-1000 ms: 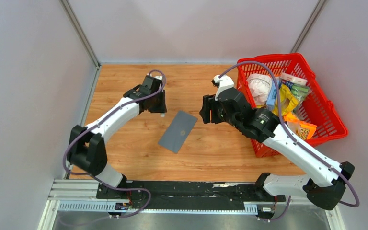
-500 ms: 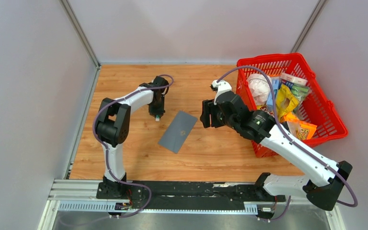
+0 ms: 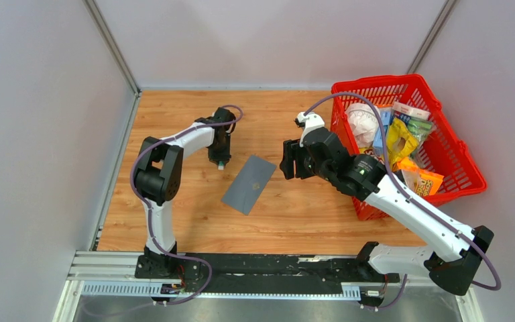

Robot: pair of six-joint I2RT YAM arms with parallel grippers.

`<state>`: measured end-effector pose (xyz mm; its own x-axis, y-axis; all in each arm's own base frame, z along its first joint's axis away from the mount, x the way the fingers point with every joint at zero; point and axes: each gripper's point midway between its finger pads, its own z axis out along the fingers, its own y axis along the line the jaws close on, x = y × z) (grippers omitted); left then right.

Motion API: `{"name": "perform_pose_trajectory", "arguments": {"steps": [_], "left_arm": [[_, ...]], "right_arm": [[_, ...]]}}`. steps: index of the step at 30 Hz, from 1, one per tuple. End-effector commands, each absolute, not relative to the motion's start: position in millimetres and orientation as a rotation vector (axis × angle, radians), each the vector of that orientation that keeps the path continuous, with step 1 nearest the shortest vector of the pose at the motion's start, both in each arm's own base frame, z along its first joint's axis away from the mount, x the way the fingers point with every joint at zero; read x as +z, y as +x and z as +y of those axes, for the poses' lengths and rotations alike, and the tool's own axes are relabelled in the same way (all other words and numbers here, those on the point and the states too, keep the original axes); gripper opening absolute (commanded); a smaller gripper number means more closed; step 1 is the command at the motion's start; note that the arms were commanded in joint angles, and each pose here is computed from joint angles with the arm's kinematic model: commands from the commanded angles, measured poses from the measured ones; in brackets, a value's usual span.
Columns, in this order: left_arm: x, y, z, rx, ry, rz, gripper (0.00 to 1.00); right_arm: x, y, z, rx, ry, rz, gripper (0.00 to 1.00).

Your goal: Place the letter into the envelope and seal it

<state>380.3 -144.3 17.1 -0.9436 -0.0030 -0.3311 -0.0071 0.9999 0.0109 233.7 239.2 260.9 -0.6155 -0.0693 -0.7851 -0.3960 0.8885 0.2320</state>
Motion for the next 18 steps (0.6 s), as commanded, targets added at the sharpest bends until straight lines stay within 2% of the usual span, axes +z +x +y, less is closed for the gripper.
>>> {"name": "perform_pose_trajectory", "arguments": {"steps": [1, 6, 18], "left_arm": [[7.4, 379.2, -141.9, 0.002, -0.035, 2.800, 0.41], [7.3, 380.5, -141.9, 0.002, -0.030, 2.793, 0.48], [22.5, 390.8, -148.9, -0.045, -0.004, 2.761, 0.49]], "right_arm": [[267.5, 235.9, 241.7, 0.522, -0.313, 2.177, 0.62], [268.2, 235.8, 240.3, 0.516, -0.312, 2.177, 0.63], [267.8, 237.9, 241.3, 0.504, -0.315, 2.183, 0.63]]}}
